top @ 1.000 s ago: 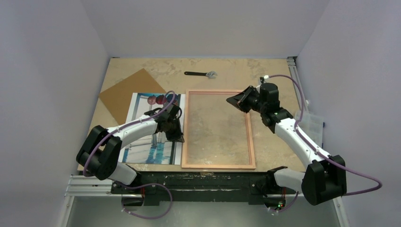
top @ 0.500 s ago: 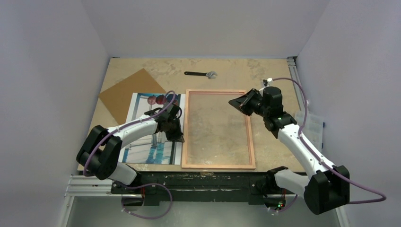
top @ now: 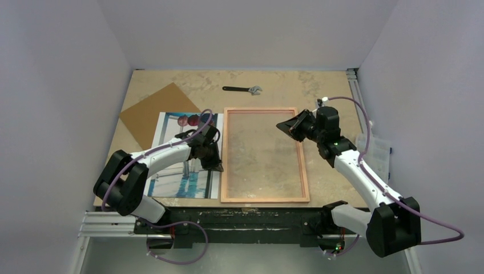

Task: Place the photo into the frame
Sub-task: Place the photo frame item in the photo frame.

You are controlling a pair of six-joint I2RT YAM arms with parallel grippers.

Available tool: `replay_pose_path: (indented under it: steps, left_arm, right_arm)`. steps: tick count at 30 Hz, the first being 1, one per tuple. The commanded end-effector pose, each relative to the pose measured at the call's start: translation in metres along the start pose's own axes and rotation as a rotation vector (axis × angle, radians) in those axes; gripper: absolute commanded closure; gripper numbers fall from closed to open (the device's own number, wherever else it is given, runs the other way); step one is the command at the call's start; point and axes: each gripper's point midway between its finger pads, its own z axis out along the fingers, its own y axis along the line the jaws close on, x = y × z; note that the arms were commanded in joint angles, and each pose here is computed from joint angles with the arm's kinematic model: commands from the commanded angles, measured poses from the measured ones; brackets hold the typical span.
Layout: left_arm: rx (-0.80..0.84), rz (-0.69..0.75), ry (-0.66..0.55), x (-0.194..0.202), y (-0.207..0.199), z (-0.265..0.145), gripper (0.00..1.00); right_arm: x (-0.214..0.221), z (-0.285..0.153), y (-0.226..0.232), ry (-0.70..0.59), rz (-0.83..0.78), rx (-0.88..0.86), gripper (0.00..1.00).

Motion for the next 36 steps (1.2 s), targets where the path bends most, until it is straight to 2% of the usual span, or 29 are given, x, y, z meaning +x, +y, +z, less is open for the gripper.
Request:
replay_pose_path:
  steps: [1, 11, 30, 36]
  left_arm:
    - [-0.185, 0.020, 0.023, 0.013, 0.048, 0.022, 1.00]
    - [-0.183, 0.024, 0.028, 0.014, 0.048, 0.023, 1.00]
    - [-0.185, 0.026, 0.038, 0.015, 0.048, 0.025, 1.00]
    - [-0.185, 0.028, 0.042, 0.015, 0.048, 0.026, 1.00]
  right_arm:
    - [-0.005, 0.000, 0.017, -0.002, 0.011, -0.066, 1.00]
    - [-0.010, -0.004, 0.040, 0.010, 0.011, -0.118, 1.00]
    - [-0.004, 0.003, 0.036, 0.059, 0.047, -0.129, 1.00]
    - [0.002, 0.004, 0.018, 0.062, 0.022, -0.084, 1.00]
